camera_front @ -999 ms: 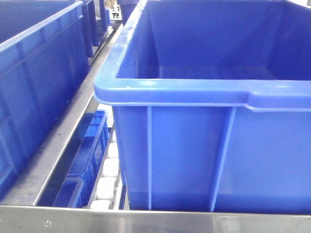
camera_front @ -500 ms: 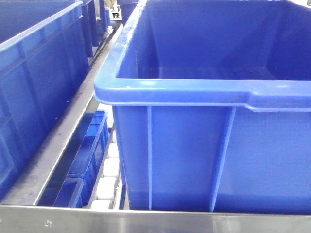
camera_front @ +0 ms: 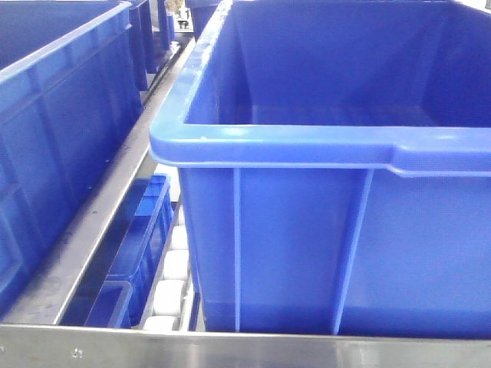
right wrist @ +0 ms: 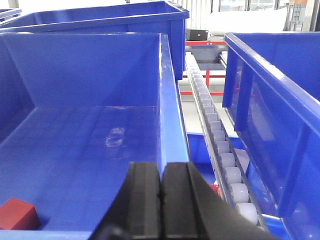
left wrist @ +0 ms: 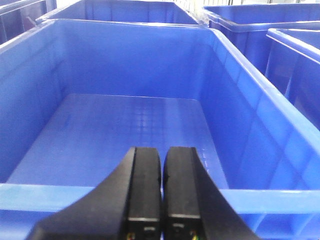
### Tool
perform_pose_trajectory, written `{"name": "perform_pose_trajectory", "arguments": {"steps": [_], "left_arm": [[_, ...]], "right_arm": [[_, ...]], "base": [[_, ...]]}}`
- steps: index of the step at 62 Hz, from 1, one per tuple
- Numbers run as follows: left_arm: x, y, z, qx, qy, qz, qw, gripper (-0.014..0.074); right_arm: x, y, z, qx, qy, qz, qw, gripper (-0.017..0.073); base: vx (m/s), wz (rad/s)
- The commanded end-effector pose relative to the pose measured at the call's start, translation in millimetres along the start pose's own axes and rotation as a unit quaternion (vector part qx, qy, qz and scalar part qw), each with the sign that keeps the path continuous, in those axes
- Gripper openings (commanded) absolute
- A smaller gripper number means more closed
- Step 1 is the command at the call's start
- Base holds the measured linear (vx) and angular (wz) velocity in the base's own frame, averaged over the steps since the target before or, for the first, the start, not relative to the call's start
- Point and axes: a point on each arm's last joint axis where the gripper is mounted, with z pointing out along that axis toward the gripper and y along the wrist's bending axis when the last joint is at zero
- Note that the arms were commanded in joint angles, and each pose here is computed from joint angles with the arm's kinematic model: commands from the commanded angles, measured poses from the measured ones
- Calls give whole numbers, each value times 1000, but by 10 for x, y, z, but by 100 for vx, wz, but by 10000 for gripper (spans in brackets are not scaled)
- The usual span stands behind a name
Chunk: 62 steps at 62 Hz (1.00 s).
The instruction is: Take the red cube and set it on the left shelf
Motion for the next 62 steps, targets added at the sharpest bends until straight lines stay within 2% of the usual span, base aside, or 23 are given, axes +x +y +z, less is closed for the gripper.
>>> {"name": "perform_pose_trajectory", "arguments": {"steps": [1, 62], "left_arm": [[-3, 14, -4, -4, -36, -1, 999, 101], [-3, 14, -4, -4, -36, -1, 999, 101]], "right_arm": [[-149, 3, -26, 1, -54, 1, 999, 57], [-145, 3, -25, 1, -51, 1, 999, 57]], "base": [[0, 0], [0, 0]]}}
